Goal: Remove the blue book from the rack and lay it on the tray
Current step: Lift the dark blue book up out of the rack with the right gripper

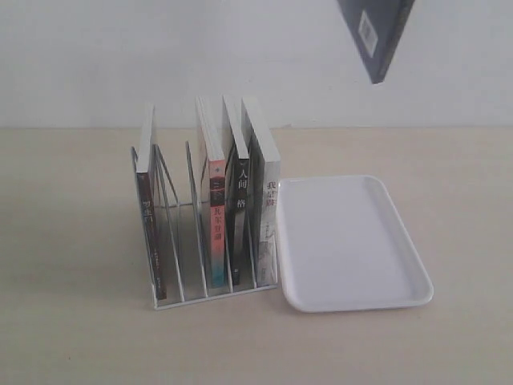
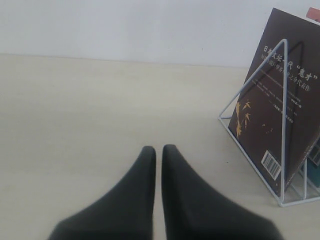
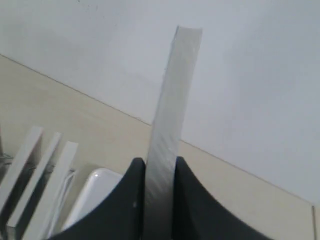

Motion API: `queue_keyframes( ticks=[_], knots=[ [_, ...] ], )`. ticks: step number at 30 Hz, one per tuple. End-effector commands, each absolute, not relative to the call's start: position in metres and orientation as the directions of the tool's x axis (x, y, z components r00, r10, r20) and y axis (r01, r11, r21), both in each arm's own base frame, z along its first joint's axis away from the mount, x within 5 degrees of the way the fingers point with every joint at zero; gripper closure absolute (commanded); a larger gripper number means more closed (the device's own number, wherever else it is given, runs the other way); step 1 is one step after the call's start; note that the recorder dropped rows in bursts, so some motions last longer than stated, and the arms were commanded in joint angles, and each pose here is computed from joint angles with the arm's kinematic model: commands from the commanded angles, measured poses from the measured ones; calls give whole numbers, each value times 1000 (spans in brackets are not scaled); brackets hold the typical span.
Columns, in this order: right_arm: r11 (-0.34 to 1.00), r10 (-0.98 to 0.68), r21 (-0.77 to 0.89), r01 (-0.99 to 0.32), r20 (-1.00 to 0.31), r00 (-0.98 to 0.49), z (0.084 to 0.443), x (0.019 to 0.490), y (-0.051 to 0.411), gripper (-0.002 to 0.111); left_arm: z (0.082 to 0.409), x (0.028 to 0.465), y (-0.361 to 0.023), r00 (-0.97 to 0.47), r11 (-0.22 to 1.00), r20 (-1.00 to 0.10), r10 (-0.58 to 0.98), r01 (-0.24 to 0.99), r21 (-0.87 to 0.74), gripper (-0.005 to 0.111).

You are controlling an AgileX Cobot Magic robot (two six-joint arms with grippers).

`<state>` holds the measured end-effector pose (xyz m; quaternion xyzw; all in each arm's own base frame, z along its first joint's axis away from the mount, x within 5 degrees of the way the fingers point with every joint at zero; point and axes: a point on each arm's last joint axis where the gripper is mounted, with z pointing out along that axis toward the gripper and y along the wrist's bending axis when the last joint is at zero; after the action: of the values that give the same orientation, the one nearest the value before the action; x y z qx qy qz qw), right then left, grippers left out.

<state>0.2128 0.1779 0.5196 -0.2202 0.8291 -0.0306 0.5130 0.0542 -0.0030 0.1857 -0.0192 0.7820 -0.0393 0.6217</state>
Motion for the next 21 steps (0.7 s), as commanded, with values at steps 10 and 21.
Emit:
queue_keyframes(
  ticks=[10, 21],
  knots=[
    [604, -772, -608, -516, -607, -189, 509, 227, 184, 108, 185, 54, -3, -220, 996, -972, -88, 14, -93, 102],
    [515, -844, -545, -662, -456, -281, 451, 264, 167, 108, 185, 54, -3, -220, 996, -972, -88, 14, -93, 102]
  ],
)
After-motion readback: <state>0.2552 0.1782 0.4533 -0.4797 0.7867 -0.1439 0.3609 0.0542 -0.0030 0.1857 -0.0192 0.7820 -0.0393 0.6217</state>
